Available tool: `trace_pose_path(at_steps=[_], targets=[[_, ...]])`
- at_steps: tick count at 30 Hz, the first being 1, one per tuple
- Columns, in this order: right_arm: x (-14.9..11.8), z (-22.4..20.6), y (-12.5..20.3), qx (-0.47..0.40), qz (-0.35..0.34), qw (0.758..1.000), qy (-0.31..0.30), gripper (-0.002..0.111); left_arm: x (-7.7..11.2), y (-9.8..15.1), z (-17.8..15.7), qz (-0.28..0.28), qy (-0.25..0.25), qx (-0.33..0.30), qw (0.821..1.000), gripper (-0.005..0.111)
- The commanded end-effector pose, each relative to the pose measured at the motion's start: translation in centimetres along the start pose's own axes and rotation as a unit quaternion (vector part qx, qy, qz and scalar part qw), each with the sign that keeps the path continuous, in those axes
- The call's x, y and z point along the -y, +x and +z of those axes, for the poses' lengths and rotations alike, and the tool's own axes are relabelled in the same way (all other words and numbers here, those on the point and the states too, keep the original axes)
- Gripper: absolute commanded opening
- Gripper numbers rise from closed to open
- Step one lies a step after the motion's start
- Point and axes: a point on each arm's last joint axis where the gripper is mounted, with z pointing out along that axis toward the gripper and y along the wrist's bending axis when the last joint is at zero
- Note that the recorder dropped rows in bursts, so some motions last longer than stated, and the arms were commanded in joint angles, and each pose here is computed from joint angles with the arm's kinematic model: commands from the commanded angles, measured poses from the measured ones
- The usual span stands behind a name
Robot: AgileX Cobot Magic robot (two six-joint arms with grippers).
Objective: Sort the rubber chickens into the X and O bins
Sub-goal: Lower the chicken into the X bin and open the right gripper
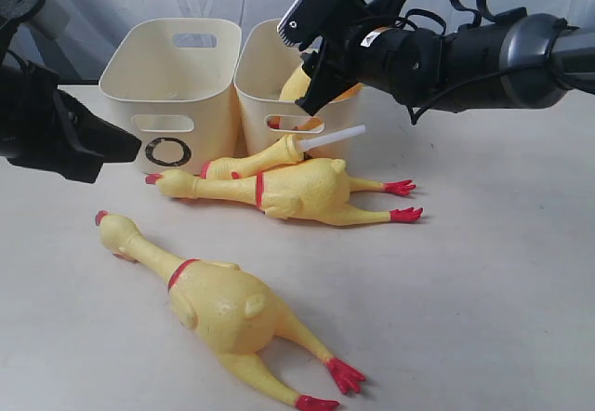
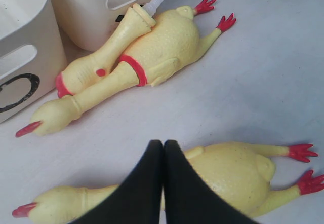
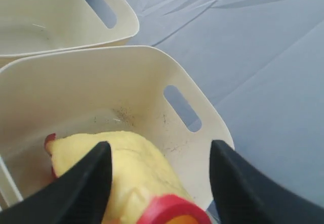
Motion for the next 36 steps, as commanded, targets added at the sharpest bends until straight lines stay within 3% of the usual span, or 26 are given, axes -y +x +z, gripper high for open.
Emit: trace_pose_path(at_steps=[1, 6, 8, 10, 14, 21, 25, 30, 36], targets=[[0.6, -0.3, -0.5, 0.01, -0.001, 1.0, 0.012, 0.055, 0.1, -0.2, 0.0, 0.004, 0.0, 0.002, 1.0, 0.0], [2.2, -1.9, -2.0, 0.025, 0.042, 0.998, 0.034, 0.054, 0.0, -0.2, 0.0, 0.004, -0.002, 0.003, 1.0, 0.0], [2.6, -3.0, -2.8, 0.025, 0.057, 0.998, 0.017, 0.05, 0.0, -0.3, 0.0, 0.004, -0.003, 0.003, 1.0, 0.0], [2.6, -4.1, -3.4, 0.018, 0.059, 0.998, -0.021, 0.038, -0.1, -0.3, -0.1, 0.004, -0.009, 0.007, 1.0, 0.0], [2.6, -6.3, -4.5, 0.006, 0.071, 0.993, -0.091, -0.001, -0.2, -0.4, -0.1, 0.004, -0.013, 0.009, 1.0, 0.0], [1.3, -10.0, -5.2, -0.042, 0.075, 0.966, -0.243, -0.001, -0.3, -0.5, -0.1, 0.004, -0.022, 0.014, 1.0, 0.0], [-0.5, -11.3, -4.4, -0.111, 0.106, 0.924, -0.35, -0.001, -0.2, -0.4, -0.1, 0.004, -0.017, 0.011, 1.0, 0.0], [-2.3, -11.5, -2.1, -0.156, 0.153, 0.908, -0.358, -0.001, 0.0, -0.3, 0.0, 0.004, -0.002, 0.003, 1.0, 0.0], [-3.6, -10.7, 1.0, -0.181, 0.228, 0.915, -0.279, -0.001, 0.1, -0.2, 0.0, 0.004, 0.002, 0.001, 1.0, 0.0]])
